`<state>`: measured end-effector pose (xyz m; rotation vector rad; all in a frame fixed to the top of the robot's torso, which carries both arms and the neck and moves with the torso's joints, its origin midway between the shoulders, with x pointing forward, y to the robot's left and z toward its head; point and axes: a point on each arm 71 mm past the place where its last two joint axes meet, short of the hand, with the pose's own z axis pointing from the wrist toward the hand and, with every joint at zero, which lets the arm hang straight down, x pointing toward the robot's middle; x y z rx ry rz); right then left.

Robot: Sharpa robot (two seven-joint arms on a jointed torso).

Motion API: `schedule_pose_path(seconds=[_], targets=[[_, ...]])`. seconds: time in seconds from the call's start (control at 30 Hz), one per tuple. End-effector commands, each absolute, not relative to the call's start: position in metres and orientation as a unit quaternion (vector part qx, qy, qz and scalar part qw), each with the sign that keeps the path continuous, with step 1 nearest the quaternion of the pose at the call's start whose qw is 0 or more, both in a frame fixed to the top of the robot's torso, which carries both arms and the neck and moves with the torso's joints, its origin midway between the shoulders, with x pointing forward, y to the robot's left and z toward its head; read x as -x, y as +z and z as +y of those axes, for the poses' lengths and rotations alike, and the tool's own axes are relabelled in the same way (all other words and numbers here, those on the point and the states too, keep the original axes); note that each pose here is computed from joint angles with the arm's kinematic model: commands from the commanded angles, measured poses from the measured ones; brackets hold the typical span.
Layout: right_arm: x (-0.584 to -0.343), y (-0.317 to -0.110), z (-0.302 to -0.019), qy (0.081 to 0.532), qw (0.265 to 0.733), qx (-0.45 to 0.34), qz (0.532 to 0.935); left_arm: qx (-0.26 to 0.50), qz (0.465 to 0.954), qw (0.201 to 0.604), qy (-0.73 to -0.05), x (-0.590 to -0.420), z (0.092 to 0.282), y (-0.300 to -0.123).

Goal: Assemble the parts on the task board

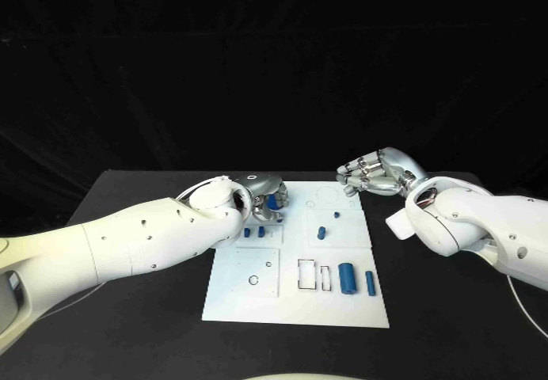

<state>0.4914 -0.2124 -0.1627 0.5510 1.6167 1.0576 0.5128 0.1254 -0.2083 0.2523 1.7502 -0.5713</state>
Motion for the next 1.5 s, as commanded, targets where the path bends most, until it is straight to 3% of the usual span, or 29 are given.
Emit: schedule_pose_path(seconds=[0.03, 1.5], targets=[[-0.491, -0.163, -0.210, 0.450, 0.533, -0.224, 0.680, -0.137, 0.771, 0.583, -0.220, -0.513, 0.123, -0.213], [-0.490, -0.163, -0.207, 0.452, 0.531, -0.223, 0.681, -0.147, 0.783, 0.562, -0.222, -0.521, 0.115, -0.226]])
